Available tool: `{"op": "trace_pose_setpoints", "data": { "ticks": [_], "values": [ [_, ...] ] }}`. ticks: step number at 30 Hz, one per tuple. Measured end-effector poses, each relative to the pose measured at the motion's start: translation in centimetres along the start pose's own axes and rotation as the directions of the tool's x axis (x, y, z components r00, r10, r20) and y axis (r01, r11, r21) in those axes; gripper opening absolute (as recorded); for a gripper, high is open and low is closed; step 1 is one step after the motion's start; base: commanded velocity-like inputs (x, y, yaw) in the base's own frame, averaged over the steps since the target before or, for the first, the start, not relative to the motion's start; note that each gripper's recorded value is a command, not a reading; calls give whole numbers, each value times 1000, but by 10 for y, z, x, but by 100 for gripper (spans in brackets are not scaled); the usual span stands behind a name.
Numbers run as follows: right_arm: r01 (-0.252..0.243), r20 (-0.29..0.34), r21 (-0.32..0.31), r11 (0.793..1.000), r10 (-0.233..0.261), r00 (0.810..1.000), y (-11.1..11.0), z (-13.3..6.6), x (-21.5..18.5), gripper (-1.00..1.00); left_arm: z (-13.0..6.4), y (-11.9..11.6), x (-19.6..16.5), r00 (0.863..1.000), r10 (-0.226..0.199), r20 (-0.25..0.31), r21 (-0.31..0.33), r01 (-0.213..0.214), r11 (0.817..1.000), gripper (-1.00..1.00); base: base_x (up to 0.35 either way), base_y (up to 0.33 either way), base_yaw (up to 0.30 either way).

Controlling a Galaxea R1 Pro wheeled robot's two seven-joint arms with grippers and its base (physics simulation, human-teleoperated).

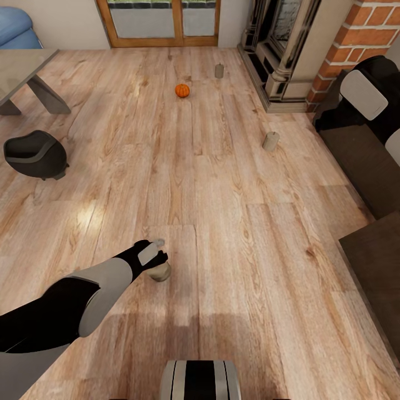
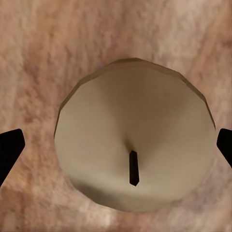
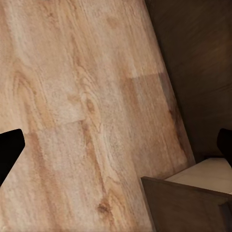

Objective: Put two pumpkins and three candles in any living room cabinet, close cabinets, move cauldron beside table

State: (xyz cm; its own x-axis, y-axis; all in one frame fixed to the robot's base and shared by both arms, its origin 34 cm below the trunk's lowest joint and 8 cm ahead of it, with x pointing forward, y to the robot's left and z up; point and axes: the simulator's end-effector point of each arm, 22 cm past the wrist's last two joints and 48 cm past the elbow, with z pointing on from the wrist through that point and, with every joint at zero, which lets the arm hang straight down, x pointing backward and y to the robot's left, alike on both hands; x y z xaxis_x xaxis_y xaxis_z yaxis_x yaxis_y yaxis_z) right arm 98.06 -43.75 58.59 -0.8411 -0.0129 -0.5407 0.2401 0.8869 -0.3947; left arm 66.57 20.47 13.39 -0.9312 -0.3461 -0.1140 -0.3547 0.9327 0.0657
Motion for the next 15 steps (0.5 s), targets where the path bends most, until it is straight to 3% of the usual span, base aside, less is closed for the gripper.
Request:
{"op": "trace_pose_setpoints", "data": {
  "ticks": [15],
  "values": [
    [0,0,1,1000,0,1000,-1,0,0,100,0,-3,1,1000,1,-1,6,-1,1000,100,0,0,0]
  ]
}}
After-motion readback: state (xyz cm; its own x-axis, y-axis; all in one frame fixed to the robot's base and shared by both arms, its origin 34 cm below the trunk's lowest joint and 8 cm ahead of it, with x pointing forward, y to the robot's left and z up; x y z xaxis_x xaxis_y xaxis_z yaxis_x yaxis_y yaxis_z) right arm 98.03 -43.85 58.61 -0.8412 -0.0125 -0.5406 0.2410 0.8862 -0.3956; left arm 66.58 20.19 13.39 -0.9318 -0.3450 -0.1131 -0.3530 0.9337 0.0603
